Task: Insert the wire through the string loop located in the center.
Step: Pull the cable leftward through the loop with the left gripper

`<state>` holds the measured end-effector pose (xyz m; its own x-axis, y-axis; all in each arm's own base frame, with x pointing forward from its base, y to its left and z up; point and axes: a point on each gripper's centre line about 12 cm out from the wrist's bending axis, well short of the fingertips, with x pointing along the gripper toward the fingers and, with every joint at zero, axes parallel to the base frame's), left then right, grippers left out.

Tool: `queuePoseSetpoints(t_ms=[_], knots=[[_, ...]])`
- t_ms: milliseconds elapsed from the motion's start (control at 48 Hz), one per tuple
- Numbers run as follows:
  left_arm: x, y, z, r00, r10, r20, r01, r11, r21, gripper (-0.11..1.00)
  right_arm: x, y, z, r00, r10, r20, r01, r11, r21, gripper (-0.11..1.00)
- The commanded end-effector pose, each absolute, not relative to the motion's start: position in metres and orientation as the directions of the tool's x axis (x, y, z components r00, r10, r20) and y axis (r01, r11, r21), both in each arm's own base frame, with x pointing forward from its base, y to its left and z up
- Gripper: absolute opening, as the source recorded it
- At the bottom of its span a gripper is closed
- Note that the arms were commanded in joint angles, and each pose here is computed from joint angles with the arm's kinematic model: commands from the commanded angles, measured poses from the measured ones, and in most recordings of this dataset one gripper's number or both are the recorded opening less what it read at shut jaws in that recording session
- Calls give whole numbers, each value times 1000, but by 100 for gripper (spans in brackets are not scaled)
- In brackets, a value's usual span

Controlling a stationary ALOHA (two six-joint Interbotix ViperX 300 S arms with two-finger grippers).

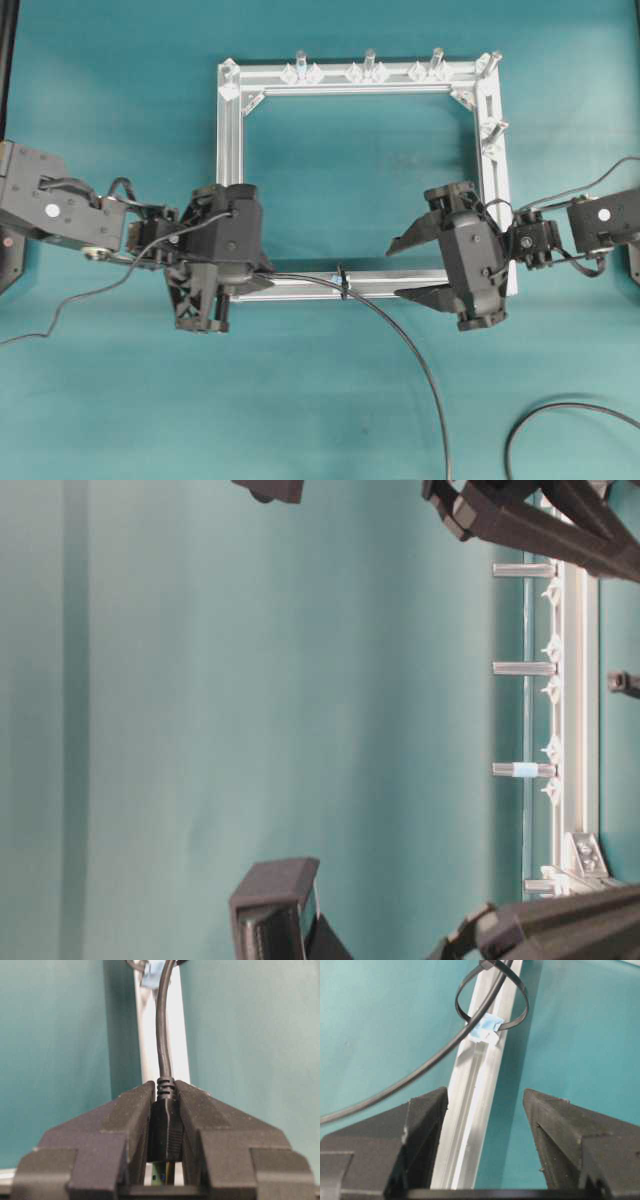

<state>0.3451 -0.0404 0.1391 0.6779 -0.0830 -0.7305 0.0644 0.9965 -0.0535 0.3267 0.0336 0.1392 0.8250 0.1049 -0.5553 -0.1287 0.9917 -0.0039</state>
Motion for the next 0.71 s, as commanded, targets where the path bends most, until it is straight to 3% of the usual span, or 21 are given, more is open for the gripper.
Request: queuePoseSetpoints(t_ms=[0, 687], knots=[[342, -39, 151, 698, -82, -711, 55, 997, -62, 16, 328, 34, 148, 842, 108, -528, -129, 992, -2, 66], [288, -33, 150, 652, -83, -754, -15, 993, -121, 16, 328, 35, 148, 842, 110, -528, -118, 993, 18, 66]])
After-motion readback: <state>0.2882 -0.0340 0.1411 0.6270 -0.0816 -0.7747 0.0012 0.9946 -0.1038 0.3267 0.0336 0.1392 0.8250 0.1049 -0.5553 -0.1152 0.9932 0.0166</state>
